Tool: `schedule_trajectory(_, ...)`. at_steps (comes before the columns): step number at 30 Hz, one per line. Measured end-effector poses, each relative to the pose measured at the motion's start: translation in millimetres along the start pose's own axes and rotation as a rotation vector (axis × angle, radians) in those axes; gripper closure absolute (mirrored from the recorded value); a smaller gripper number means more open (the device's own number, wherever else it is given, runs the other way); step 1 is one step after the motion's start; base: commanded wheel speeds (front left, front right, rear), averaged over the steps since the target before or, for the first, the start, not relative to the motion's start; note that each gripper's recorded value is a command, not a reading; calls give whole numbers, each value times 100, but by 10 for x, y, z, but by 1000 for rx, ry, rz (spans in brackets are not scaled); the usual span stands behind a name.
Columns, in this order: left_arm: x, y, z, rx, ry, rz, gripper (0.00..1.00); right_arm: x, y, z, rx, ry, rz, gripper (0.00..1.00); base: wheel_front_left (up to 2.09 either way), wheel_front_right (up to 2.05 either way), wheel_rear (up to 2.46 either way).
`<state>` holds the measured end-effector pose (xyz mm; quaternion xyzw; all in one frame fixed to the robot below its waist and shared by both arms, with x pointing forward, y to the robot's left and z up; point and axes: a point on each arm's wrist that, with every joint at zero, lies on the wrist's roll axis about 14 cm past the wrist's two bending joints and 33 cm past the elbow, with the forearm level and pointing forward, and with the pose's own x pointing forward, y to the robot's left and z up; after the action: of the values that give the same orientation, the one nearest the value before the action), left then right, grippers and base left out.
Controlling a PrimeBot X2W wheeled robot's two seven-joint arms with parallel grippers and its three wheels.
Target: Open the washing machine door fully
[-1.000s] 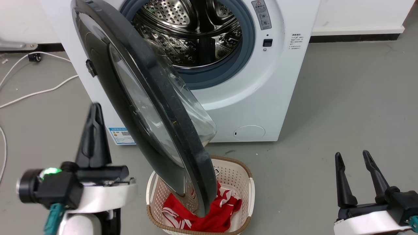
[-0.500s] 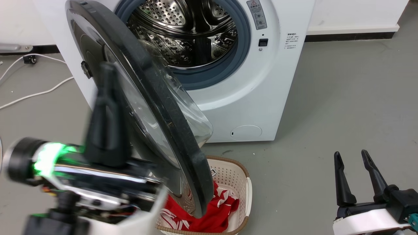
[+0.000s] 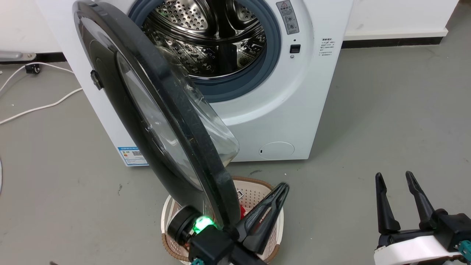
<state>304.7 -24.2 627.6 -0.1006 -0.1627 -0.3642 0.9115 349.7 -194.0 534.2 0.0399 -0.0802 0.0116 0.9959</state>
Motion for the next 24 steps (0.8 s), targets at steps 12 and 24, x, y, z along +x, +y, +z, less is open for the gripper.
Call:
schedule_trajectory(12,-201,271,-658,-51,249,118,100,20,58,-96,23,31,14,0,0,0,0)
schedule_trajectory(24,-103,594,-782,0,239,200,100,23,21,-158,32,51,0,0,0,0,0)
